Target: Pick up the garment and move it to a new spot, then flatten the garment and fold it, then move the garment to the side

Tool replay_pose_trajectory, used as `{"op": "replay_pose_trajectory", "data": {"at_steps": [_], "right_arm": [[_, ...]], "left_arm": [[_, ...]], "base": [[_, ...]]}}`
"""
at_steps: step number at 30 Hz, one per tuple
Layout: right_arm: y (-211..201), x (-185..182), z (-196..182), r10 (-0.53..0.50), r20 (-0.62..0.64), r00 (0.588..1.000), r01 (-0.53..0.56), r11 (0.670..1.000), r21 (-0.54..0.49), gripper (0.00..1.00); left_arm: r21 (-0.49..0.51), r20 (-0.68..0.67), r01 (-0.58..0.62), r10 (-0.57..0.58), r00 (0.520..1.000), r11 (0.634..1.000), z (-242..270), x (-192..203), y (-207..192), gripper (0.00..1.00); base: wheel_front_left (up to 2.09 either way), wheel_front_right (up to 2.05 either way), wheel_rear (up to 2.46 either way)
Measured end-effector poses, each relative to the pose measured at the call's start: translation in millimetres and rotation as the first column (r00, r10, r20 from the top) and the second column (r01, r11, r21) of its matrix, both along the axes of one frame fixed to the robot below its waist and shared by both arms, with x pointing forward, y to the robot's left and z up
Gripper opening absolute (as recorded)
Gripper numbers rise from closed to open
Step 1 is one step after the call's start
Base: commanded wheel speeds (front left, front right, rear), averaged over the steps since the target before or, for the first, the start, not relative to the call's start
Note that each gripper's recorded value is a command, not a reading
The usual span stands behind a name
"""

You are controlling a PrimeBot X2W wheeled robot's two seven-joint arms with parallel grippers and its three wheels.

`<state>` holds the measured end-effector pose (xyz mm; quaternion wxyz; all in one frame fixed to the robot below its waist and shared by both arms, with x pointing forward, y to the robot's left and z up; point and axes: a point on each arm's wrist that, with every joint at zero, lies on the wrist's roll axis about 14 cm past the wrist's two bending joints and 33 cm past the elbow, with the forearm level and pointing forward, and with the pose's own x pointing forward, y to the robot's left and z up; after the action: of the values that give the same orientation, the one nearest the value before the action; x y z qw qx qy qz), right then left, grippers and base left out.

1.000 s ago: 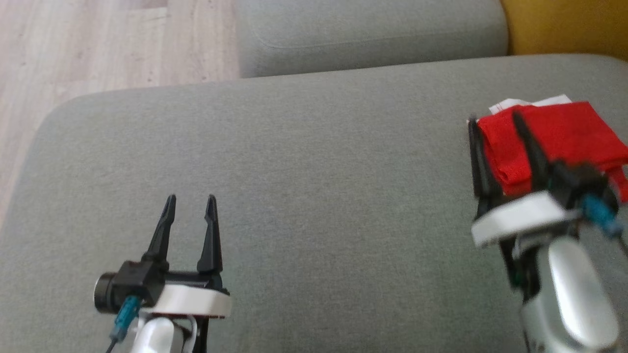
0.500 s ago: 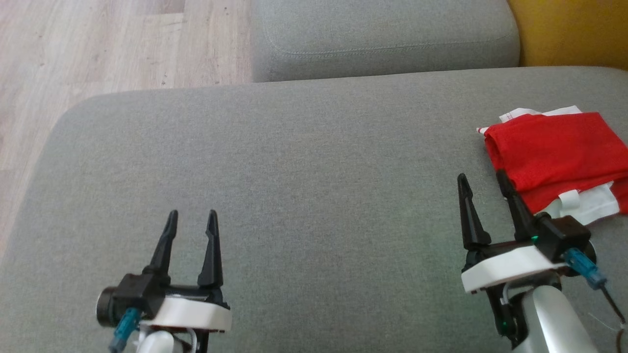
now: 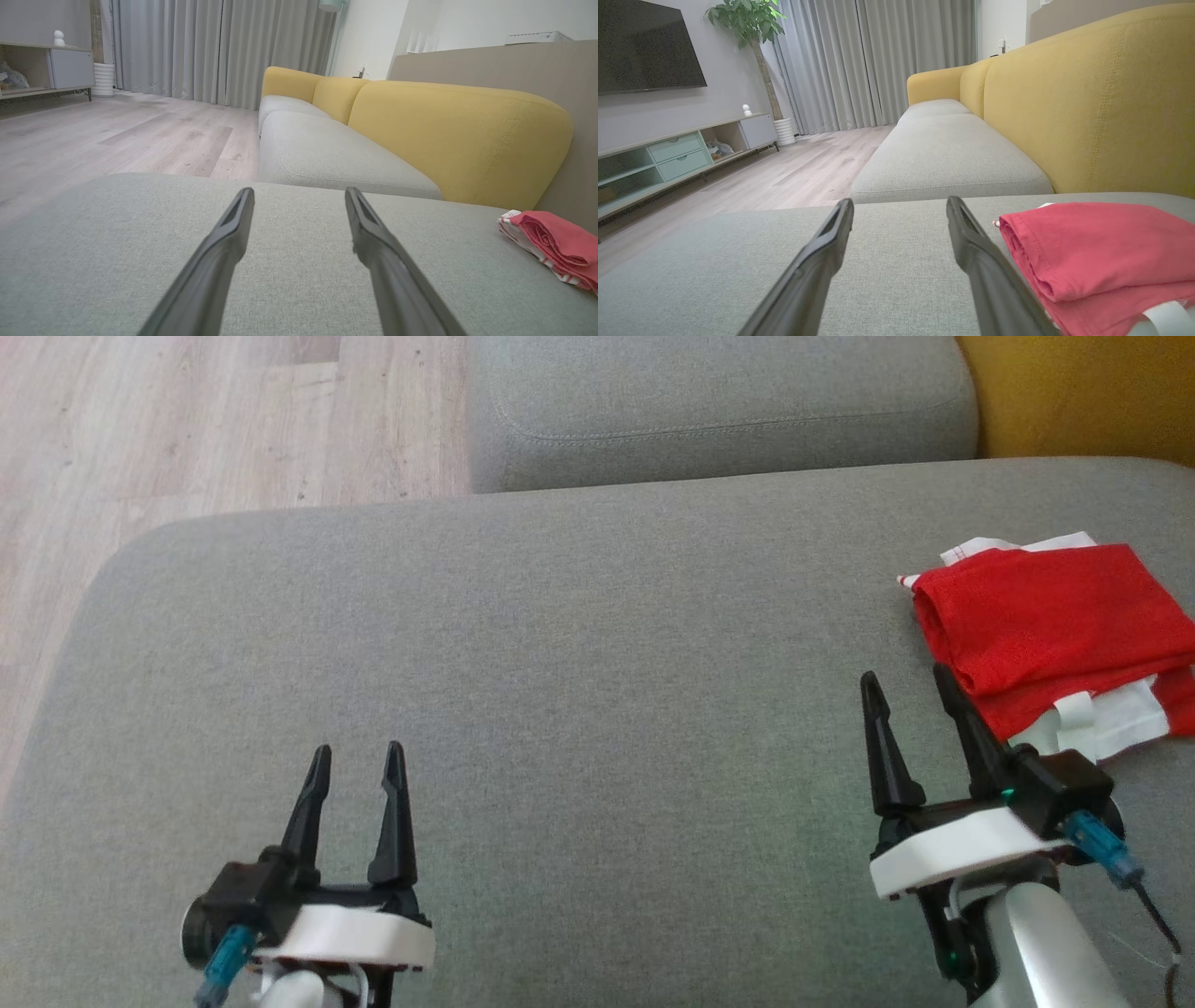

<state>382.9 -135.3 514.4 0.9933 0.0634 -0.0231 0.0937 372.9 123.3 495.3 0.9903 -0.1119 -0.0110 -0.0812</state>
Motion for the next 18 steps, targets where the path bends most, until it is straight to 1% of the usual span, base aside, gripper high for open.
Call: {"op": "replay_pose_trajectory", "data": {"at_steps": [5,8,12,13,18], "right_arm": [[3.2,-1.1,-3.2,0.01,-0.01,1.0,-0.01,1.0,0.0,1.0],[3.4,-1.5,-3.3,0.01,-0.01,1.0,-0.01,1.0,0.0,1.0],[2.6,-2.0,-3.0,0.008,-0.01,1.0,-0.008,1.0,0.007,1.0],[2.4,-2.2,-3.0,0.007,-0.01,1.0,-0.007,1.0,0.007,0.0],[0.2,-16.4,-38.5,0.0,-0.122,0.993,0.001,1.0,0.009,0.0]], "left_arm": [[-0.01,-0.019,0.006,-0.006,1.0,1.0,-5.6,-0.7,-0.7,1.0],[-0.033,-0.027,-0.001,0.0,1.0,0.999,-7.1,-0.5,0.1,1.0],[-0.059,-0.049,-0.035,0.032,0.998,0.998,-11.5,0.0,6.1,1.0],[-0.062,-0.052,-0.048,0.045,0.998,0.997,-11.9,0.5,8.7,0.0],[-0.053,-0.158,-0.061,0.052,0.986,0.997,-44.6,-14.6,12.0,0.0]], "base": [[0.0,0.0,0.0],[0.0,0.0,0.0],[0.0,0.0,0.0],[0.0,0.0,0.0],[0.0,0.0,0.0]]}}
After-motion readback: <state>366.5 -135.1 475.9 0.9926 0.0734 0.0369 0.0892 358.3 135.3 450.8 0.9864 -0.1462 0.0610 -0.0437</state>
